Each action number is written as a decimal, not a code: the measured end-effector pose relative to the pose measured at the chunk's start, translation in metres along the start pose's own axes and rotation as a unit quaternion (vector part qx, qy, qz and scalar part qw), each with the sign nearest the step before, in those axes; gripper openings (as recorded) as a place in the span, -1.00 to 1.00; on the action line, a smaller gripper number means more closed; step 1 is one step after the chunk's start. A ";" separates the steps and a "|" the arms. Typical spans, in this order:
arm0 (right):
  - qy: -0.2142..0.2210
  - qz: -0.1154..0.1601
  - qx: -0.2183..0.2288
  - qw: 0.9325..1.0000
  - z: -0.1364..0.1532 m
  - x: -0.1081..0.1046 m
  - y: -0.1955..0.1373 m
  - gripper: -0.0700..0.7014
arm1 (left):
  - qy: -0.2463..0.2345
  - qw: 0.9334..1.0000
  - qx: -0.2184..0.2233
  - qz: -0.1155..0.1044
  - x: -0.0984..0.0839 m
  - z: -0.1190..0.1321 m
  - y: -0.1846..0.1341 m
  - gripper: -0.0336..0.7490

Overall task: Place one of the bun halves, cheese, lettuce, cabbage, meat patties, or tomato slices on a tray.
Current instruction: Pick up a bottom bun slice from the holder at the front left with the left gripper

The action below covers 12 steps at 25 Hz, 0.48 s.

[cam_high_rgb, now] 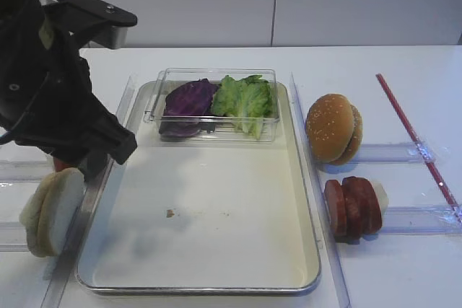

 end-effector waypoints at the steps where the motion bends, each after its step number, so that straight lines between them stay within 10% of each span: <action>1: 0.000 0.000 0.000 1.000 0.000 0.000 0.000 0.41 | 0.002 1.000 0.006 0.001 -0.001 0.003 0.001 0.18; 12: 0.000 0.000 -0.001 1.000 0.000 0.000 0.000 0.41 | 0.016 0.999 0.045 -0.010 -0.010 0.030 0.007 0.18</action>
Point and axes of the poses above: a point on each arm's last joint axis where the gripper is mounted, z pointing out along that axis toward the gripper, x along the wrist's bending axis when the last joint is at zero, y = z × x, the point moved 2 cm from there along z, pointing out along that axis toward the gripper, and after that the axes turned 9 degrees about -z, right-handed, at the moved point
